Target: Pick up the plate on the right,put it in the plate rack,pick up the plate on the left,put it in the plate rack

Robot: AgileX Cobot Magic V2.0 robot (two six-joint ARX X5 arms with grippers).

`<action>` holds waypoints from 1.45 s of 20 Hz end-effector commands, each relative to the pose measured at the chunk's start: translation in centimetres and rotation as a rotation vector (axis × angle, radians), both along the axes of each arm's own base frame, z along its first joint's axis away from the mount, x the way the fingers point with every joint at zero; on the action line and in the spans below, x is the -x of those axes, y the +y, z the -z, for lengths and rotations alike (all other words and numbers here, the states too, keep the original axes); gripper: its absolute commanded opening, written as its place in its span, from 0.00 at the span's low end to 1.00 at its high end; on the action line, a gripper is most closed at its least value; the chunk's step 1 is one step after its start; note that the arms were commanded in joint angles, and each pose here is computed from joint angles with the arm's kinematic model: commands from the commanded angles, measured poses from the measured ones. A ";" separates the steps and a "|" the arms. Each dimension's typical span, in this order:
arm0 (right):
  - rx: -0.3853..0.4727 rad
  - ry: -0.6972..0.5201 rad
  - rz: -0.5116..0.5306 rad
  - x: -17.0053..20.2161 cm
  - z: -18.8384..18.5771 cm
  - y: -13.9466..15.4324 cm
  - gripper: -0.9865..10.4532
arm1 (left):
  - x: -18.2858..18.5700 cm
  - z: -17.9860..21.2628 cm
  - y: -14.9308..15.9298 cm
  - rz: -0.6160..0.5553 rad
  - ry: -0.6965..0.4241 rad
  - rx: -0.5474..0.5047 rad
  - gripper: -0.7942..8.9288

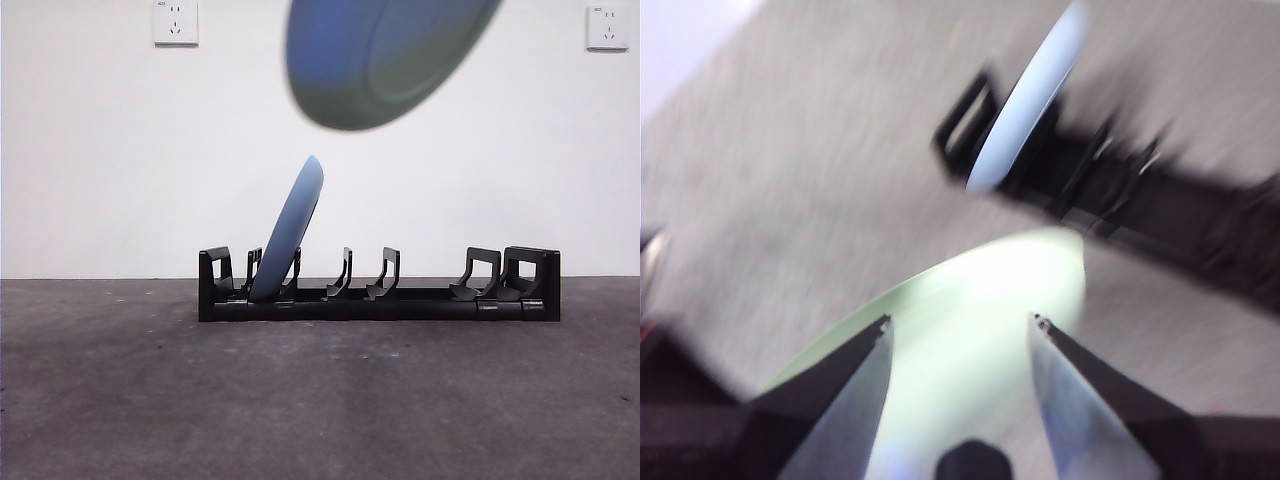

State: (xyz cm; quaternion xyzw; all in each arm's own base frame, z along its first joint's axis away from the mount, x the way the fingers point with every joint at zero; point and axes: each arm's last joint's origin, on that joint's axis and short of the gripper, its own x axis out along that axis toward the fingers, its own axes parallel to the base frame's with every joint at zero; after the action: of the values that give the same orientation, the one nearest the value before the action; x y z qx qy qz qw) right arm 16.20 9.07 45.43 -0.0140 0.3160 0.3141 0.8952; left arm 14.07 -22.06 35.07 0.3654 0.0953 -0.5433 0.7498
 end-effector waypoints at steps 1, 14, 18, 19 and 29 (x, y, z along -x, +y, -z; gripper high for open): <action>-0.027 -0.074 0.006 2.5 -1.2 -1.4 0.29 | -2.3 -0.6 -0.4 -0.080 0.081 0.201 0.07; 0.016 0.019 0.007 9.2 -0.8 -4.8 0.28 | -14.7 6.0 -4.1 -0.393 0.189 0.625 0.07; 0.018 0.023 0.007 9.1 -0.7 -4.8 0.28 | -16.9 8.5 -4.6 -0.450 0.216 0.603 0.07; 0.018 0.023 0.007 9.1 -0.7 -4.8 0.28 | -17.4 9.0 -4.8 -0.456 0.222 0.595 0.07; 0.026 0.020 0.002 9.1 -0.7 -4.8 0.28 | -20.4 12.5 -6.0 -0.549 0.236 0.533 0.07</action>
State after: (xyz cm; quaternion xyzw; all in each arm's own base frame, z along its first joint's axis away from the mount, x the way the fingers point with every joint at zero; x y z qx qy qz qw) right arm 7.20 4.39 46.33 -0.0170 0.3194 0.3104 0.8952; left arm 34.22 -28.06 22.74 0.0548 0.1349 -0.3691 0.9179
